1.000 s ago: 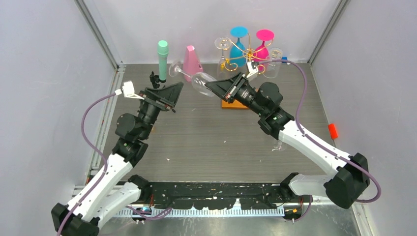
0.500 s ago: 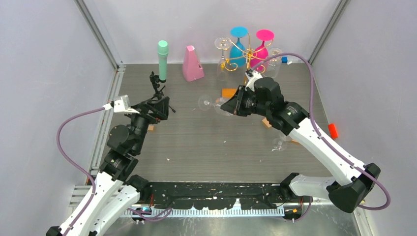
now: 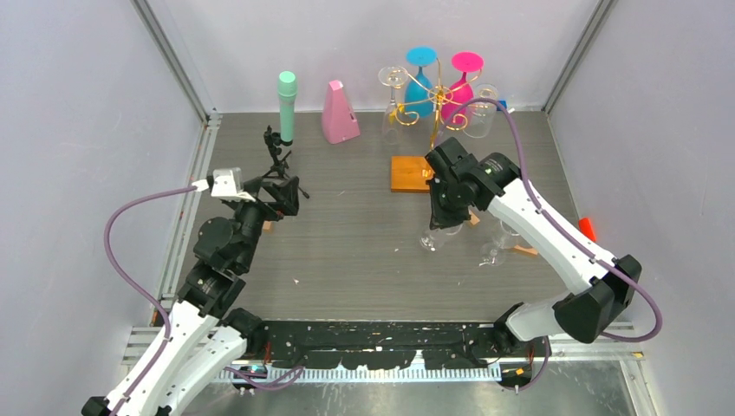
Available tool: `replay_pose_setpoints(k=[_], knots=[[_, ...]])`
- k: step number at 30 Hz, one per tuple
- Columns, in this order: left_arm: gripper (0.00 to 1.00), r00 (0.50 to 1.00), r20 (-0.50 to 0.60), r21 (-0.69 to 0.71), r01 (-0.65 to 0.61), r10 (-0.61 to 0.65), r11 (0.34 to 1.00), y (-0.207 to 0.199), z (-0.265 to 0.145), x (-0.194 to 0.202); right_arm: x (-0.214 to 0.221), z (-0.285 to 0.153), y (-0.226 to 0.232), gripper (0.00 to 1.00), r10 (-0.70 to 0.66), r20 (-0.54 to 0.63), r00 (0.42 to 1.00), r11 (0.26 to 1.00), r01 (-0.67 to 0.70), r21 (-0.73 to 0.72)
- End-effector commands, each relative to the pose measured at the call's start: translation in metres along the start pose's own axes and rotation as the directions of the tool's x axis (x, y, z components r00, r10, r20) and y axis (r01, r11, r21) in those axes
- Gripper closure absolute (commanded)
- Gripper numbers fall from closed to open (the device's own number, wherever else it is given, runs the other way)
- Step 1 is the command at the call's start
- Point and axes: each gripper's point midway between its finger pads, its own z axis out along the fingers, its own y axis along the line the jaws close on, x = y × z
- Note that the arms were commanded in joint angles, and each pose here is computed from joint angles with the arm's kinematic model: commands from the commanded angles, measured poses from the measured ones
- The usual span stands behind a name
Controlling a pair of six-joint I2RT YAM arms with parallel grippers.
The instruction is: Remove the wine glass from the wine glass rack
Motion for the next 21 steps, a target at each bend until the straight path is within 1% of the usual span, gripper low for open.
replay_pose_setpoints(k=[1, 4, 13, 21], knots=[[0.08, 0.999, 0.011, 0.032, -0.034, 0.033, 0.999, -0.006, 0.005, -0.001, 0.013, -0.010, -0.018, 1.00, -0.005, -0.069, 0.998, 0.997, 0.011, 0.076], [0.08, 0.999, 0.007, 0.024, -0.035, 0.035, 0.999, -0.004, 0.006, 0.003, 0.018, -0.008, -0.027, 1.00, 0.002, -0.099, 0.995, 0.995, 0.009, 0.103], [0.07, 0.998, 0.001, 0.058, -0.062, 0.062, 0.996, -0.009, 0.007, 0.005, 0.023, -0.003, -0.038, 1.00, -0.016, -0.153, 0.988, 0.985, 0.042, 0.167], [0.07, 0.998, -0.011, 0.049, -0.066, 0.067, 0.997, -0.007, 0.008, 0.010, 0.026, 0.005, -0.044, 1.00, -0.022, -0.165, 0.986, 0.980, 0.054, 0.194]])
